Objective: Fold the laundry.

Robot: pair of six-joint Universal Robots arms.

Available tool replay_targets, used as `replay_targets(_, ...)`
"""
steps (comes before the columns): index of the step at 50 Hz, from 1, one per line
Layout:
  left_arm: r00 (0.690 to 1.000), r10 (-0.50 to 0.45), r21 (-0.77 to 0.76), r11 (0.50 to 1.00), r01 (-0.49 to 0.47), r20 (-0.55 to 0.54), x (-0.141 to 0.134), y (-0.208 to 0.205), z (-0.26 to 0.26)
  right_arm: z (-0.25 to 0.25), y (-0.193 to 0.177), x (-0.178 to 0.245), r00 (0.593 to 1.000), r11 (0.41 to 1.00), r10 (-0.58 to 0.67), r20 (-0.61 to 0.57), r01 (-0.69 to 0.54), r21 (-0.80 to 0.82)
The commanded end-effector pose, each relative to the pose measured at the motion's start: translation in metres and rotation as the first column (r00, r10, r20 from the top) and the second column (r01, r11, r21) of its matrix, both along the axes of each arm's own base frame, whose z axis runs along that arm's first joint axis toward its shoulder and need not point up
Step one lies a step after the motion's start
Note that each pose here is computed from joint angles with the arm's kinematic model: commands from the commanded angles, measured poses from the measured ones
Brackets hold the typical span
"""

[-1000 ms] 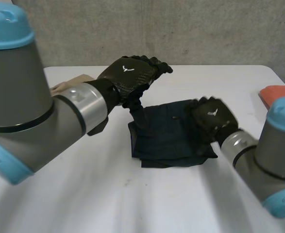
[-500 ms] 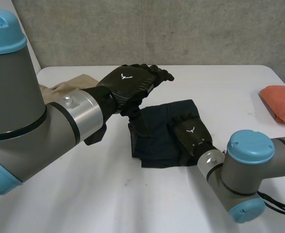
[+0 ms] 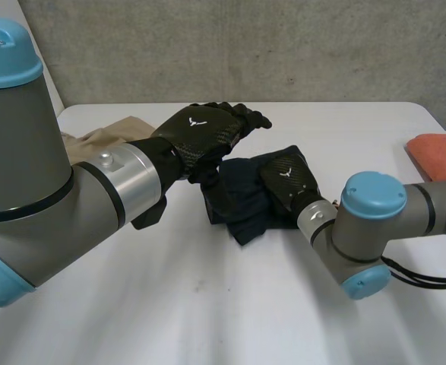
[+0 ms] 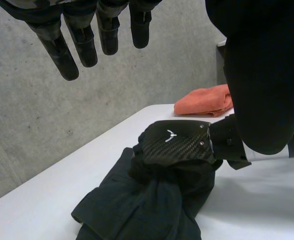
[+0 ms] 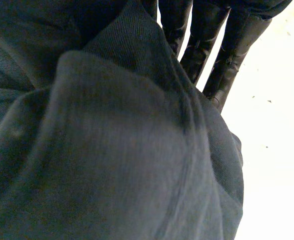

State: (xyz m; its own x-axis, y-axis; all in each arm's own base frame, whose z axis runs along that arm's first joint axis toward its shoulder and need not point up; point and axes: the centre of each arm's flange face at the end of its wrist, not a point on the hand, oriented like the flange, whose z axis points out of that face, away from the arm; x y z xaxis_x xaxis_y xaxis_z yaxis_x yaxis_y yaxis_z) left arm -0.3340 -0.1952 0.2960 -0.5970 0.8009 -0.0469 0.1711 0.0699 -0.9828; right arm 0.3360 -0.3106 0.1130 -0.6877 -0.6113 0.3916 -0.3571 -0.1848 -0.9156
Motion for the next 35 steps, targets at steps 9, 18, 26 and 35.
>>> replay_targets(9,1.000,0.008,-0.002,1.000,-0.008,-0.005,0.001,-0.003,0.002,0.040,-0.058,-0.089,0.990,0.992,-0.123,-0.075,0.124,0.017)
replay_targets(18,1.000,0.012,0.006,1.000,-0.012,-0.011,0.002,-0.004,0.002,0.054,-0.091,-0.145,0.984,0.989,-0.146,-0.100,0.142,-0.050)
replay_targets(26,1.000,0.014,0.004,1.000,-0.014,-0.013,0.002,-0.004,0.002,0.067,-0.125,-0.174,0.989,0.985,-0.133,-0.069,0.124,-0.122)
replay_targets(35,1.000,0.021,0.007,1.000,-0.021,-0.015,0.003,-0.006,0.002,0.136,-0.164,-0.188,0.987,0.922,-0.145,0.073,0.162,-0.353)
